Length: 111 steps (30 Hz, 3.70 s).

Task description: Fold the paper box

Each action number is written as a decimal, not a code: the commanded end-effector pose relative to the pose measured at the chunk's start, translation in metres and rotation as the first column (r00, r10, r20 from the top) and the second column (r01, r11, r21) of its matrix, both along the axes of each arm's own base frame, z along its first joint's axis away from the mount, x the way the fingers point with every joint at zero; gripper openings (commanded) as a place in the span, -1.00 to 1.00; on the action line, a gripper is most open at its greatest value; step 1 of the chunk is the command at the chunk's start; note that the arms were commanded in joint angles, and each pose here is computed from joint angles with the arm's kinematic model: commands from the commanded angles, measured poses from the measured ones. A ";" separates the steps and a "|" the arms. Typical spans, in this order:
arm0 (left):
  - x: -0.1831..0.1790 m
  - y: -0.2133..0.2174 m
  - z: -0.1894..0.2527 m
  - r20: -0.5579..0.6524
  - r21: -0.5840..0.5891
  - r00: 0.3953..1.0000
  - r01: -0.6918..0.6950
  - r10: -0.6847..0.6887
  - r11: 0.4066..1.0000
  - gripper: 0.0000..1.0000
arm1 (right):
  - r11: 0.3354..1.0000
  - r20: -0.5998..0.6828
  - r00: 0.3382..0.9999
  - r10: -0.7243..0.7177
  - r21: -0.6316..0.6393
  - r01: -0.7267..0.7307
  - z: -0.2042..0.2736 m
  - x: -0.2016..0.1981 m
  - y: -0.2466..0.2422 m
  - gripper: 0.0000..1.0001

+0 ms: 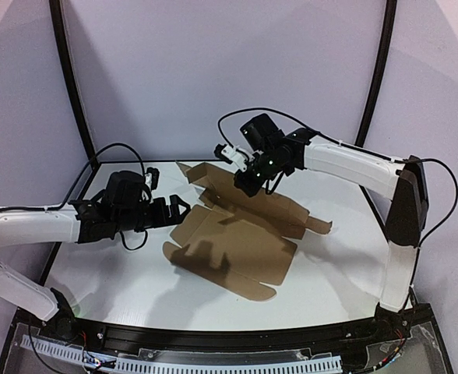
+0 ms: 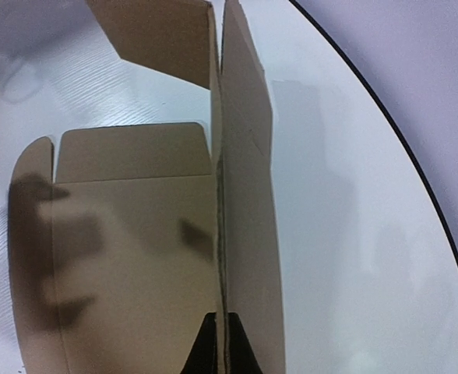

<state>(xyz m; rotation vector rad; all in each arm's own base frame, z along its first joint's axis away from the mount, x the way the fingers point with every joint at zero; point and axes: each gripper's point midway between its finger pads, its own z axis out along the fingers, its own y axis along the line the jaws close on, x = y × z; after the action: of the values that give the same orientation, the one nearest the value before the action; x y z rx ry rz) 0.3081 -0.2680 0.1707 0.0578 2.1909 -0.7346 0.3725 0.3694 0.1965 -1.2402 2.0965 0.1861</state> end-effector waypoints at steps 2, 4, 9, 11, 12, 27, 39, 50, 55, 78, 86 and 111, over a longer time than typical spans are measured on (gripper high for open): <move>0.018 0.020 0.005 0.044 0.097 0.996 -0.084 0.080 0.992 0.97 | 0.999 -0.093 0.996 0.000 -0.040 -0.003 -0.032 0.022 -0.013 -1.00; 0.026 0.020 0.007 0.052 0.083 0.994 -0.105 0.101 0.991 0.97 | 0.997 -0.074 0.997 -0.006 -0.081 0.000 -0.037 0.030 -0.018 -1.00; 0.051 0.022 0.002 0.041 0.050 0.989 -0.147 0.145 0.988 0.98 | 0.984 -0.021 1.000 -0.008 -0.176 0.004 -0.046 0.046 -0.029 -1.00; 0.060 0.018 0.008 0.050 0.026 0.990 -0.136 0.135 0.990 0.97 | 0.980 -0.005 1.000 -0.005 -0.199 0.004 -0.047 0.050 -0.032 -1.00; 0.064 0.017 0.010 0.058 0.025 0.990 -0.133 0.132 0.991 0.97 | 0.979 0.001 1.000 -0.009 -0.202 0.009 -0.046 0.053 -0.034 -1.00; 0.143 0.000 -0.014 0.012 -0.189 1.000 0.021 -0.020 0.982 0.93 | 0.999 -0.137 0.990 0.014 -0.027 -0.018 -0.023 0.058 -0.032 -1.00; 0.197 -0.025 -0.042 0.105 -0.068 0.991 0.095 -0.088 0.993 0.71 | 0.996 -0.268 0.963 0.030 0.093 -0.005 -0.019 0.063 -0.030 -1.00; 0.217 -0.055 -0.065 0.090 -0.088 0.983 0.170 -0.162 0.982 0.42 | 0.999 -0.195 0.981 -0.006 0.037 0.014 -0.010 0.080 -0.038 -1.00; 0.205 -0.077 -0.077 0.078 -0.053 0.973 0.220 -0.216 0.974 0.37 | 0.999 -0.179 0.984 -0.001 0.041 0.009 -0.005 0.084 -0.037 -1.00; 0.222 -0.071 -0.089 -0.026 -0.171 0.999 -0.025 0.020 0.985 0.21 | 0.996 -0.181 0.983 0.037 0.084 -0.022 0.009 0.078 -0.032 -1.00; 0.231 -0.087 -0.090 -0.014 -0.225 1.000 0.019 -0.023 0.974 0.10 | 0.993 -0.207 0.977 0.054 0.112 -0.031 0.011 0.071 -0.029 -1.00; 0.166 -0.089 -0.098 -0.021 0.004 1.000 0.009 -0.009 1.000 -0.98 | 0.974 0.250 0.956 0.155 -0.203 -0.105 0.047 0.110 -0.058 -1.00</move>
<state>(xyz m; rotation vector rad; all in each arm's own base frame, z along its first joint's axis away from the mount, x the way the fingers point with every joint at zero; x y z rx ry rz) 0.5008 -0.3564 0.0577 0.0178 2.1915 -0.7727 0.4618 0.3192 0.2182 -1.3607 2.0510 0.1625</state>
